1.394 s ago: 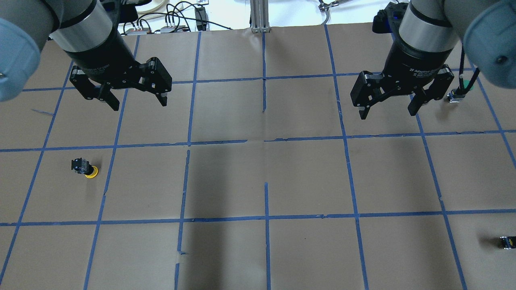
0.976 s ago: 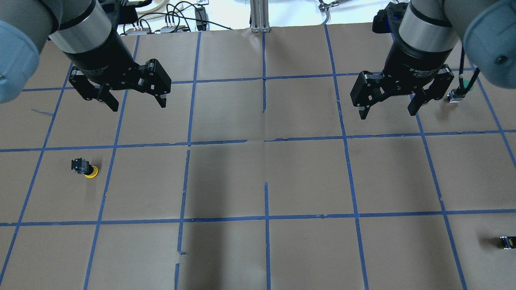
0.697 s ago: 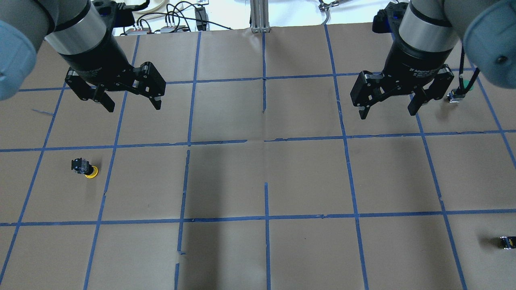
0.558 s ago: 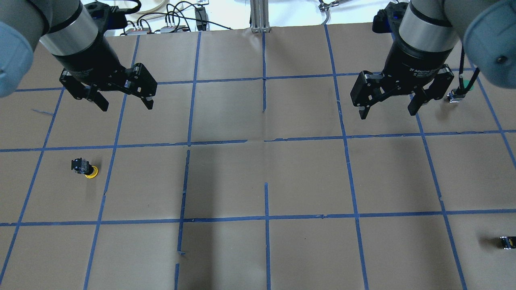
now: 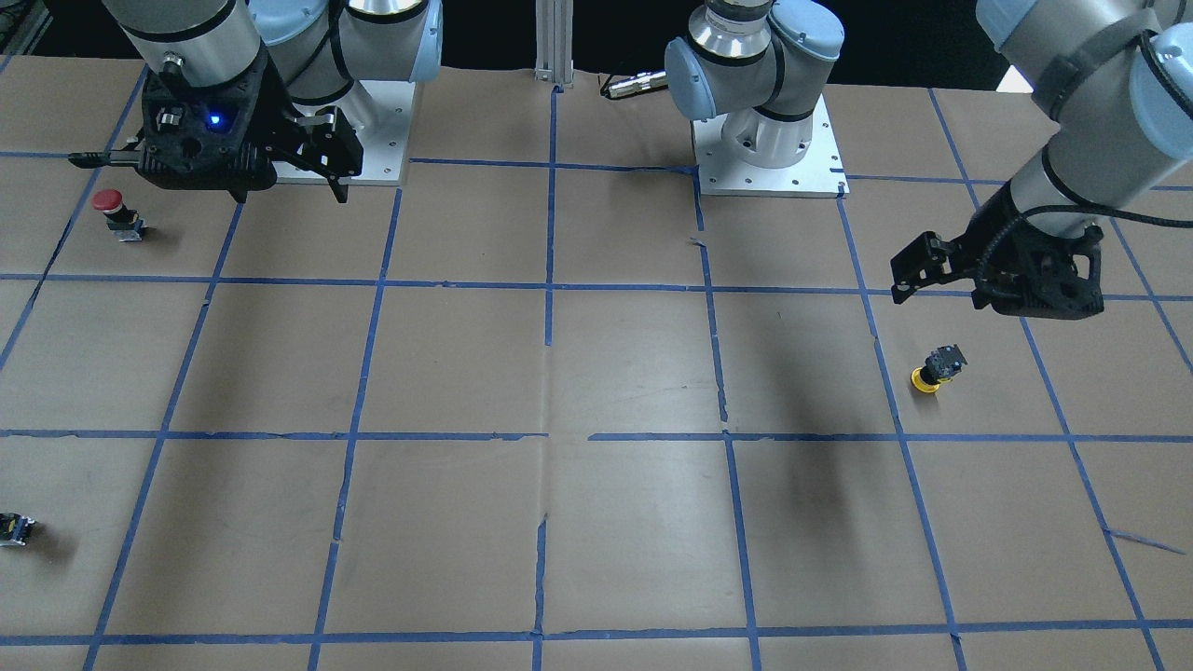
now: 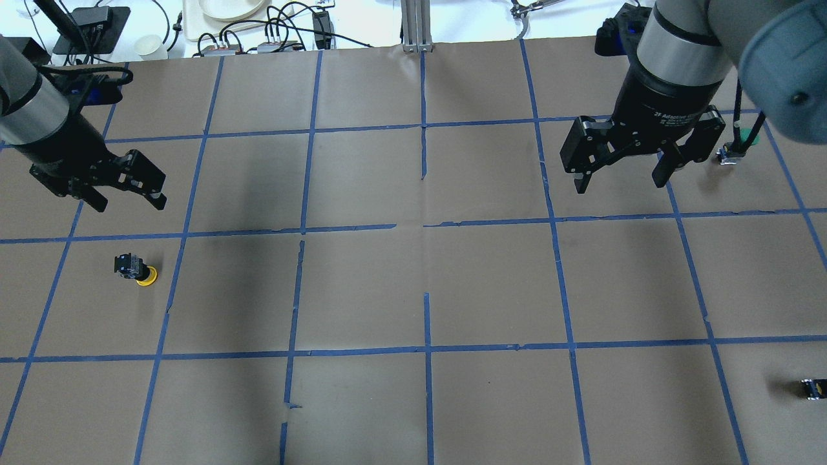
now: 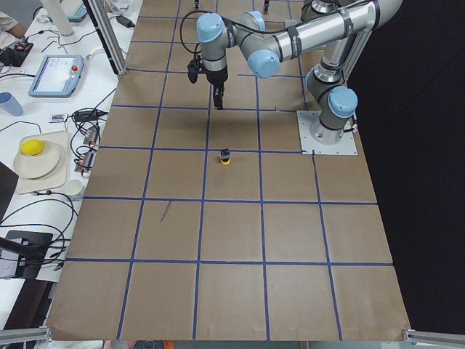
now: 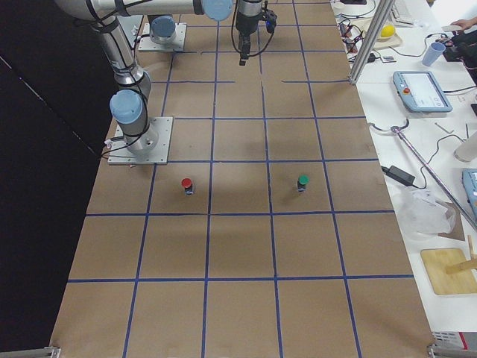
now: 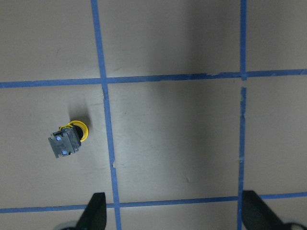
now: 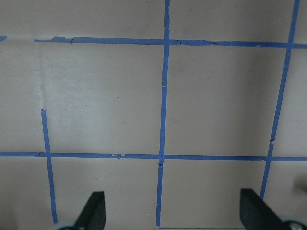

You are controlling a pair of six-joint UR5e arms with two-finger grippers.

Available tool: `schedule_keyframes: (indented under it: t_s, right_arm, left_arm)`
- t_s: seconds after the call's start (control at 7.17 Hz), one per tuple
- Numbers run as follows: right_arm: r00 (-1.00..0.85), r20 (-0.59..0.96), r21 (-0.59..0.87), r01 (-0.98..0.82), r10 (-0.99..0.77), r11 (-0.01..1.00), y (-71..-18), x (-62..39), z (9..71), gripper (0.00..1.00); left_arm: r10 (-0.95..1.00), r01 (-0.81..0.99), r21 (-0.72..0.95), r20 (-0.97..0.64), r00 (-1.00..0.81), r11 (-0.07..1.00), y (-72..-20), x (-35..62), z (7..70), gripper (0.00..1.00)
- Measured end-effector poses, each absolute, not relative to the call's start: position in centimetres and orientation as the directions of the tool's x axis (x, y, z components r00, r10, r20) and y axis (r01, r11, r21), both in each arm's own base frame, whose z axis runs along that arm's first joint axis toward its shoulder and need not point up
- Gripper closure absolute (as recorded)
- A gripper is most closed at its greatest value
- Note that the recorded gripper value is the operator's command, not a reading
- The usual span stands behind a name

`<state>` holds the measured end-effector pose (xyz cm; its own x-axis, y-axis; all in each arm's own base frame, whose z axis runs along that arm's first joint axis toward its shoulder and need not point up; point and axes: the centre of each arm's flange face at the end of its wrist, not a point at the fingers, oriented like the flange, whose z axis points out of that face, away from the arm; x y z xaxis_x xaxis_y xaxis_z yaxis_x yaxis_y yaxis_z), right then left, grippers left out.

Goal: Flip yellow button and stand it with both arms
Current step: 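Grasp the yellow button's base with the left gripper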

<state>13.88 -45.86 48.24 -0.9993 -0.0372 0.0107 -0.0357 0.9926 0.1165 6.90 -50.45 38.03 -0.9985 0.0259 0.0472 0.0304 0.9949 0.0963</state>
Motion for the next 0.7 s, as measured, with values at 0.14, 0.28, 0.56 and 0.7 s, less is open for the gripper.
schedule_keyframes:
  t_s: [0.14,0.28,0.56,0.7]
  right_arm:
    - [-0.999,0.010,0.122,-0.036,-0.038,0.992,-45.8,13.9,47.9,0.00]
    - [-0.999,0.009,0.125,-0.037,-0.038,0.991,-45.7,13.9,47.7,0.00]
    - [-0.999,0.009,0.128,-0.037,-0.039,0.991,-45.6,13.9,47.5,0.00]
    - [-0.999,0.009,0.129,-0.037,-0.039,0.991,-45.6,13.9,47.5,0.00]
  left_arm:
    - [0.005,0.012,0.114,0.060,-0.998,0.993,-50.6,10.1,35.3,0.01]
    - [-0.035,-0.026,0.128,0.071,-0.997,0.991,-50.6,13.2,32.8,0.01]
    - [-0.116,-0.103,0.139,0.085,-0.990,0.985,-50.2,17.8,28.5,0.08]
    - [-0.135,-0.123,0.134,0.084,-0.987,0.983,-49.9,18.5,27.0,0.08]
